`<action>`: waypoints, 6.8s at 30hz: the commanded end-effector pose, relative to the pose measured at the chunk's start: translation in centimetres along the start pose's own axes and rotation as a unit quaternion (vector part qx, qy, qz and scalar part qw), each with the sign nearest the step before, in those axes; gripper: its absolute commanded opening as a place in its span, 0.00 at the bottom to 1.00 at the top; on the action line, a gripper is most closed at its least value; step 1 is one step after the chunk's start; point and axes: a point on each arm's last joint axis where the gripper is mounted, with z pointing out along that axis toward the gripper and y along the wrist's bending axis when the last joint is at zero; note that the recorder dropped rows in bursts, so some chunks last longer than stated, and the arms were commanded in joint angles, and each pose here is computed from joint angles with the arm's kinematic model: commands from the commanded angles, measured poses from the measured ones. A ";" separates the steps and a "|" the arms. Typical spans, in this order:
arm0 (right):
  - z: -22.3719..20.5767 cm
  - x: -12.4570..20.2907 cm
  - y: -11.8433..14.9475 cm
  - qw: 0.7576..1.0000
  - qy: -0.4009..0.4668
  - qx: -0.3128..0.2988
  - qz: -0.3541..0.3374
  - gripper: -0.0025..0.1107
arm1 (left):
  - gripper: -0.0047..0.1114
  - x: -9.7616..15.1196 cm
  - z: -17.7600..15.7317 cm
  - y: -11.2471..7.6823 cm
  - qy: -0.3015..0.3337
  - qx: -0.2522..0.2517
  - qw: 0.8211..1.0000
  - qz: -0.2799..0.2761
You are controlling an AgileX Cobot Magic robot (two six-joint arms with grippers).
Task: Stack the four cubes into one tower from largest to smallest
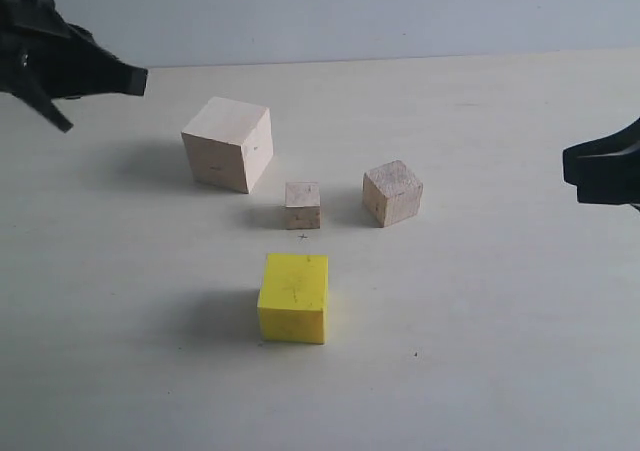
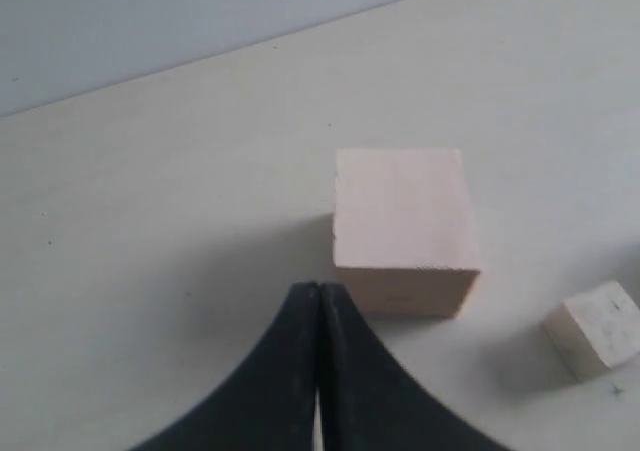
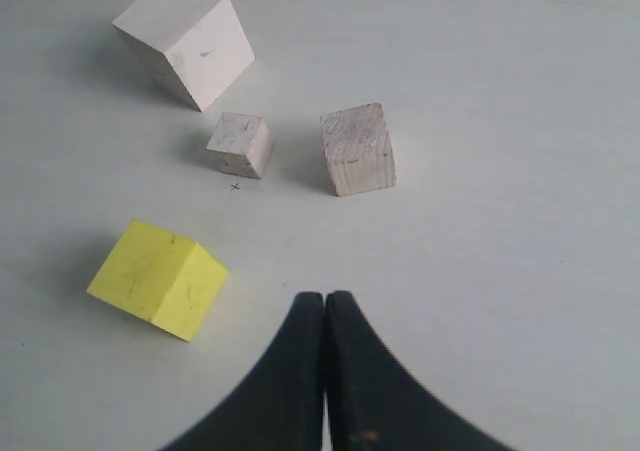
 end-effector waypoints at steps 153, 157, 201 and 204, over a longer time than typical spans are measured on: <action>-0.2 0.1 -0.6 0.998 0.012 0.034 -0.048 0.02 | 0.04 -3.0 20.1 -10.1 0.322 0.196 0.926 0.015; -0.2 0.1 -0.6 0.998 0.012 0.034 -0.048 0.02 | 0.04 -2.9 20.1 -10.1 0.326 0.195 0.925 0.011; 5.4 1.5 4.0 0.977 0.156 -0.147 0.014 0.02 | 0.04 4.0 -18.9 -3.5 -0.027 0.107 0.993 0.033; 7.1 2.1 5.4 0.975 0.168 -0.147 0.015 0.02 | 0.04 5.7 -18.2 -2.8 -0.017 0.076 0.996 0.039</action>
